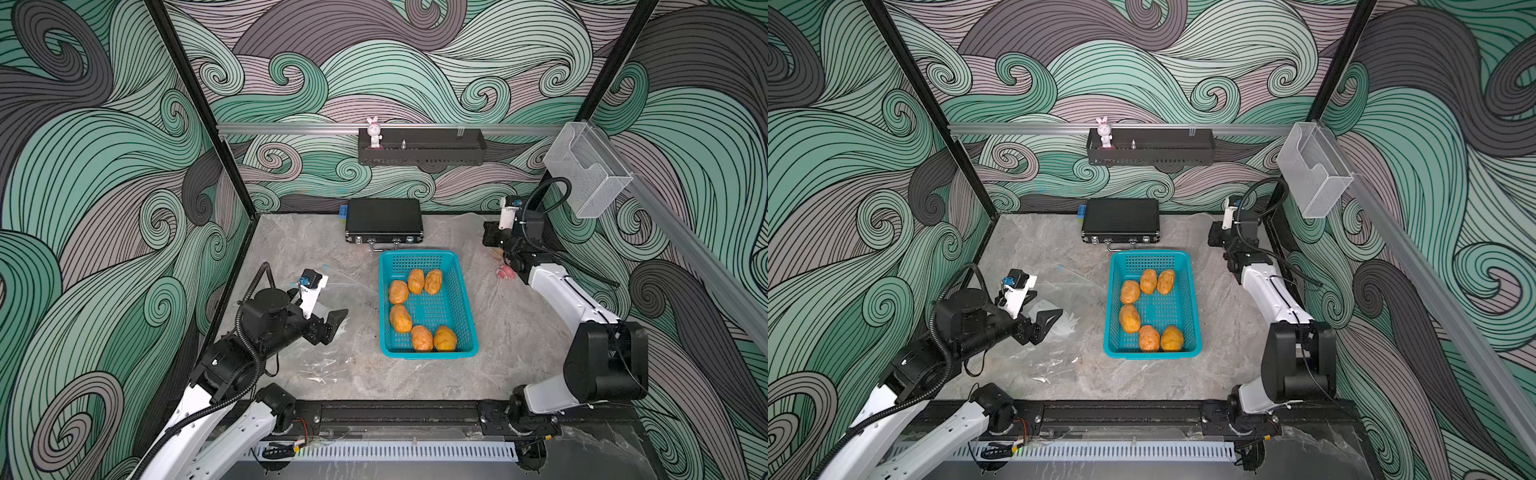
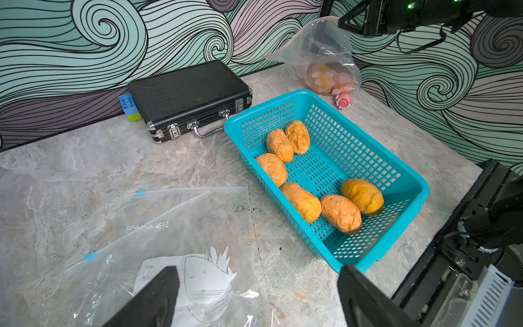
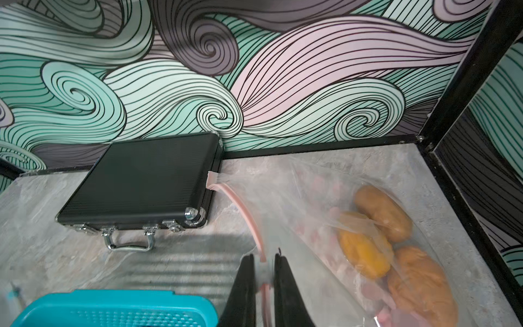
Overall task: Put the potatoes into a zipper bag and zip it
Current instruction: Place the zipper food storage bag at the center of the board.
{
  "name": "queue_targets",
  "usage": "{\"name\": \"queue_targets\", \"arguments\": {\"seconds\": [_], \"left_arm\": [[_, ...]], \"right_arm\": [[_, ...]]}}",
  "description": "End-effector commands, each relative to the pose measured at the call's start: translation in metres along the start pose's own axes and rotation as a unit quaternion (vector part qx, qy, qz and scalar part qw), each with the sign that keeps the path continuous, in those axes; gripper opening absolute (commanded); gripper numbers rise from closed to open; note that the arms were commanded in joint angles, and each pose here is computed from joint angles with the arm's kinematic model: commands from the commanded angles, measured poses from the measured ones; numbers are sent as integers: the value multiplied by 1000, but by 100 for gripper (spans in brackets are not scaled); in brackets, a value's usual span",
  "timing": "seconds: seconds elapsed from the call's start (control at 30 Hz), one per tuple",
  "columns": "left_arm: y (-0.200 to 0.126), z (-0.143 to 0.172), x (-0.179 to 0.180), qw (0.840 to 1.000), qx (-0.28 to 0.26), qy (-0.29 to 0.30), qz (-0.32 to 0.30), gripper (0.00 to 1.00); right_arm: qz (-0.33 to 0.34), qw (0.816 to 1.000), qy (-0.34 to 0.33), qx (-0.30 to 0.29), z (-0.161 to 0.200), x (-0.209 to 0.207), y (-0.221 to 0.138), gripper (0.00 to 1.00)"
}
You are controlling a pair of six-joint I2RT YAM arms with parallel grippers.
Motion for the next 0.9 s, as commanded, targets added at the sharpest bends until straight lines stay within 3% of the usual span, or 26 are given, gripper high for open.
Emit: {"name": "queue_targets", "arguments": {"seconds": [0.0, 0.13, 0.4, 0.7, 0.87], "left_arm": [[1, -4, -3, 1000, -13, -14, 12, 88], [0, -4, 6, 999, -19, -31, -20, 86], [-9, -3, 24, 992, -30, -92, -84, 85], [-14, 14, 50, 970, -4, -166, -178, 85], [1, 37, 77, 933, 36, -243, -262, 86]], "right_arm": [[-35, 999, 24, 7, 4, 10, 10, 13], [-42, 998, 33, 28, 14, 11, 17, 24], [-61, 997, 38, 7, -7, 20, -4, 67], [-115, 992, 21, -45, -39, 62, -71, 72], [-190, 981, -2, -48, -20, 119, -105, 70]]}}
Point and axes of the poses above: each gripper's point midway between its finger pads, its own y axis out along the fingers, its own x axis along the line the jaws close on, z = x × y, the point moved 3 cm from there along -y, back along the fingers, and after that the axes turned 1 degree about -y, right-handed, at the moved point
